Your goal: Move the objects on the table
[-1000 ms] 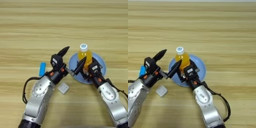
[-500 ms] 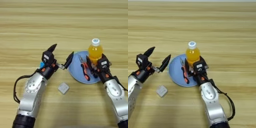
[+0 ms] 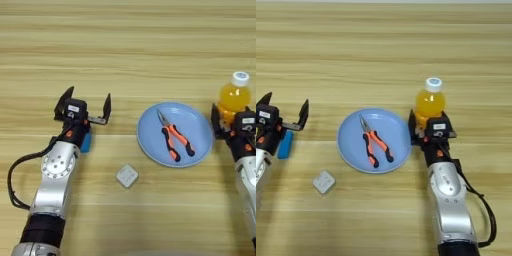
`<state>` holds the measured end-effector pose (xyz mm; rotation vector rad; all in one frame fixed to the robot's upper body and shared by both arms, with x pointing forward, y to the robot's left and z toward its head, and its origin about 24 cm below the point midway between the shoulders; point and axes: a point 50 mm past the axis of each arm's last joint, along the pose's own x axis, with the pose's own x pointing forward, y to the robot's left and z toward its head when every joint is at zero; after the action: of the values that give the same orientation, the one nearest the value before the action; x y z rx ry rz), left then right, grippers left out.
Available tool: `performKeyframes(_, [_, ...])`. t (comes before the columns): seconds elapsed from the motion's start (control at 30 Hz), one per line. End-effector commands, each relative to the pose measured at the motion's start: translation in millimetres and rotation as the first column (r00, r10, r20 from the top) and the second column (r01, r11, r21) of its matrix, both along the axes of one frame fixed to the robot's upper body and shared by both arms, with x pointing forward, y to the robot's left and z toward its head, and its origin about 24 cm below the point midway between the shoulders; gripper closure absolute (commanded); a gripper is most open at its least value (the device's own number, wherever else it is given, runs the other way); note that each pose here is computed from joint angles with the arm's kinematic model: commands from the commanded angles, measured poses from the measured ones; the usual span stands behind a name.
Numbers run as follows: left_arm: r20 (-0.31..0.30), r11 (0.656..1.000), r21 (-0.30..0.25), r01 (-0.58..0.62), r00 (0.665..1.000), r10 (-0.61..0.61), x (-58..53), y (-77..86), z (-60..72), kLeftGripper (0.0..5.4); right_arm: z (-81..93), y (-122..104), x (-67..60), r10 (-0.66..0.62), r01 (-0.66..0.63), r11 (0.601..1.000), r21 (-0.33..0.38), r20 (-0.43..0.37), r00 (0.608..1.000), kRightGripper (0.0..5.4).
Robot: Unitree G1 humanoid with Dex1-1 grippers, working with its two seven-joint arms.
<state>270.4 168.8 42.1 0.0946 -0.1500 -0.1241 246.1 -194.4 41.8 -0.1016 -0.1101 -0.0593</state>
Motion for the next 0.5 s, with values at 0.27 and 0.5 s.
performKeyframes(0.27, [-0.008, 1.0, 0.0, 0.002, 1.0, -0.002, 2.6, -1.0, -2.5, 0.0, -13.2, -28, -5.7, -0.155, 0.153, 0.987, -0.048, -0.045, 0.987, 1.94])
performKeyframes(0.5, [-0.007, 1.0, -0.013, 0.002, 1.0, -0.002, 2.2, -0.9, -2.1, 0.0, -24.1, -32, -2.2, -0.178, 0.173, 0.983, -0.059, -0.096, 0.979, 1.94])
